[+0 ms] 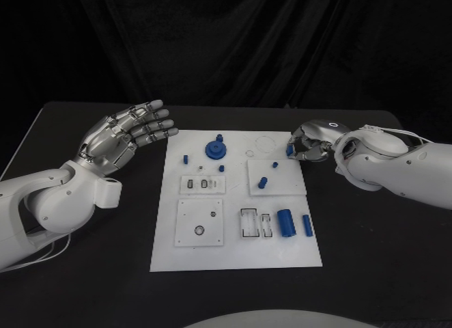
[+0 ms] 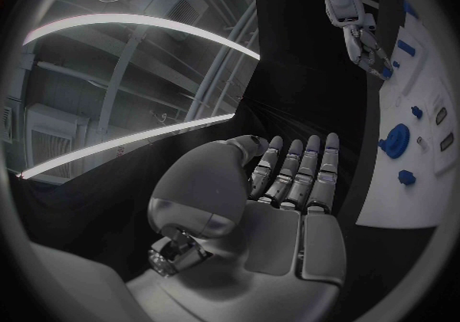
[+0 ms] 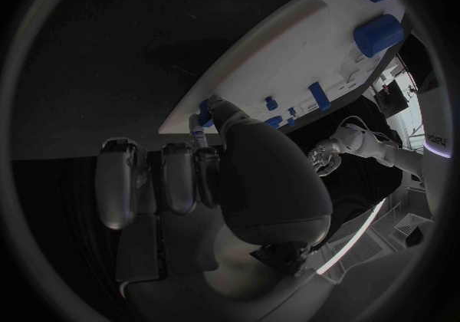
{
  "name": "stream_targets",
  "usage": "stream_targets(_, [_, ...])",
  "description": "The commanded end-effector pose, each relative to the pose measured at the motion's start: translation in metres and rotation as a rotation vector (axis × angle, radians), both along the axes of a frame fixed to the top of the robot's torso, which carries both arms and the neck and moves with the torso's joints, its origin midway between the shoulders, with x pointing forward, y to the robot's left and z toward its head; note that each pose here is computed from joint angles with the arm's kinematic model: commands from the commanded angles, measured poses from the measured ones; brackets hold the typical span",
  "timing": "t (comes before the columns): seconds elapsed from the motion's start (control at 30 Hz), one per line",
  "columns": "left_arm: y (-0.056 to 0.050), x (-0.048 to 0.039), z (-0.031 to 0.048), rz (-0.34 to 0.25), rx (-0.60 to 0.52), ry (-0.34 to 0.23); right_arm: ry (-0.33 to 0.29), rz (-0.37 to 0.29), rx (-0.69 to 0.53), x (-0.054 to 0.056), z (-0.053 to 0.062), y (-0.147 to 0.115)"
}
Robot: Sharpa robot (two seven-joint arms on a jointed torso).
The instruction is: Assemble the parts on the task board
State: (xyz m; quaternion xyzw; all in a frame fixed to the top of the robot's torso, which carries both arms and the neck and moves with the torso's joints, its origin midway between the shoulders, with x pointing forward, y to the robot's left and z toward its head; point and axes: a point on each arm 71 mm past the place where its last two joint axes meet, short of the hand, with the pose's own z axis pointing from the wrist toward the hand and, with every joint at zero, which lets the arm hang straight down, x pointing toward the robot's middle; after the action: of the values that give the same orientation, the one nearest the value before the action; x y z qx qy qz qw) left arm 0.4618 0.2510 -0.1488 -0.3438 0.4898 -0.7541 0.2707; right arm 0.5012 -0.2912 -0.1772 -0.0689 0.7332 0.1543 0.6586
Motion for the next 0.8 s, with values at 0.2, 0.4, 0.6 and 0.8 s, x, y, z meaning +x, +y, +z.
stream_targets(0.2, [-0.001, -0.001, 0.0004, -0.011, -0.03, -0.013, -0.021, 0.01, 0.008, 0.001, -0.001, 0.003])
stream_targets(0.4, [0.0, -0.0014, -0.0001, -0.009, -0.029, -0.011, -0.061, 0.016, 0.029, 0.0, 0.003, 0.004])
stream_targets(0.6, [0.001, -0.0016, -0.0004, -0.006, -0.027, -0.01, -0.113, 0.022, 0.059, -0.003, 0.007, 0.005])
stream_targets(0.8, [0.003, -0.0019, -0.0006, -0.001, -0.024, -0.008, -0.165, 0.053, 0.107, -0.013, 0.021, 0.015])
